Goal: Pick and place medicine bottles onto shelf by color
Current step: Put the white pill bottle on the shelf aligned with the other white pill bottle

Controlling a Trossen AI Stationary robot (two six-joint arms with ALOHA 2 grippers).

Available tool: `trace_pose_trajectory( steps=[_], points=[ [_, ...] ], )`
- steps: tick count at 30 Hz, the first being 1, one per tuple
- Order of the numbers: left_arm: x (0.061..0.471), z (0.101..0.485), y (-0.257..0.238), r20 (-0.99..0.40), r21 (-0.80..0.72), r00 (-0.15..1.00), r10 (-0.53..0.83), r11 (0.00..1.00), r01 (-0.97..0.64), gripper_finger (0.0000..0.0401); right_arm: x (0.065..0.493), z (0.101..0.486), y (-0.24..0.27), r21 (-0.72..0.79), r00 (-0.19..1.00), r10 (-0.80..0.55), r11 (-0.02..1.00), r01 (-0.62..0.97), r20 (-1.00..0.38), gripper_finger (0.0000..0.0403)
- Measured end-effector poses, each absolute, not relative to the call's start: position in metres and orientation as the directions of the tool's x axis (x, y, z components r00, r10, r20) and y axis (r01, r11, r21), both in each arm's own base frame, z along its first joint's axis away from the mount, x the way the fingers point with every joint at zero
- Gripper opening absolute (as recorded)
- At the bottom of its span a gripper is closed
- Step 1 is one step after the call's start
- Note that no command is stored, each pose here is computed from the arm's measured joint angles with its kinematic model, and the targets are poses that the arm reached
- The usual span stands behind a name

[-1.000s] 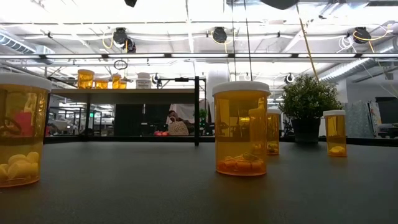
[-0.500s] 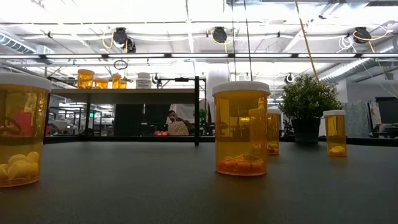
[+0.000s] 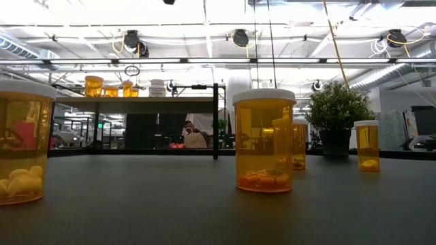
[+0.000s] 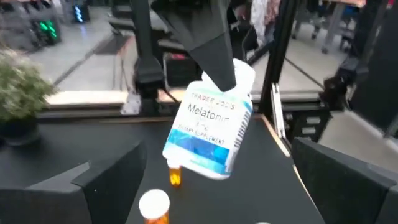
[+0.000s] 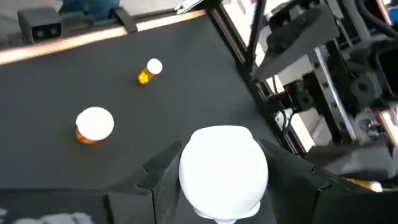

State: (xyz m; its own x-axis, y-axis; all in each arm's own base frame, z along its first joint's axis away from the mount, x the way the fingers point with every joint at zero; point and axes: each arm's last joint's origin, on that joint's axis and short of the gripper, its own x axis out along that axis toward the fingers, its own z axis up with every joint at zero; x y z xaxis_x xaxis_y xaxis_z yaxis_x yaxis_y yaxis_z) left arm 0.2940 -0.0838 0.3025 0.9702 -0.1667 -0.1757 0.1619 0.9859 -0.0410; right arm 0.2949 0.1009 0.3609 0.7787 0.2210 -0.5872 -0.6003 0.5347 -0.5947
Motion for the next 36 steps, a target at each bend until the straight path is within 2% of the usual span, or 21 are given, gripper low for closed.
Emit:
trace_pose_trajectory(
  steps=[6, 12, 24, 29, 32, 36],
  points=[
    [0.300, 0.291, -0.080, -0.238, -0.052, 0.948, -0.213, 0.977, 0.207, 0.0395, 0.316, 0.343, 0.109, -0.617, 0.762, 0.243, 0.465, -0.635, -0.600, 0.0189],
    [0.303, 0.282, -0.080, -0.285, -0.082, 0.905, -0.315, 0.949, 0.304, 0.0395, 0.322, 0.341, 0.112, -0.660, 0.772, 0.275, 0.404, -0.633, -0.572, 0.0189],
    [0.309, 0.276, -0.077, -0.297, -0.059, 0.903, -0.309, 0.950, 0.306, 0.0395, 0.323, 0.343, 0.113, -0.741, 0.787, 0.280, 0.272, -0.614, -0.550, 0.0189],
    [0.309, 0.277, -0.077, -0.285, -0.043, 0.907, -0.312, 0.949, 0.313, 0.0392, 0.323, 0.343, 0.113, -0.745, 0.787, 0.281, 0.262, -0.613, -0.549, 0.0189],
    [0.309, 0.279, -0.077, -0.272, -0.023, 0.910, -0.312, 0.948, 0.317, 0.0372, 0.323, 0.344, 0.113, -0.745, 0.787, 0.280, 0.262, -0.613, -0.549, 0.0189],
    [0.310, 0.279, -0.075, -0.268, -0.018, 0.913, -0.306, 0.950, 0.313, 0.0324, 0.323, 0.343, 0.113, -0.744, 0.787, 0.279, 0.264, -0.614, -0.550, 0.0189]
  ],
)
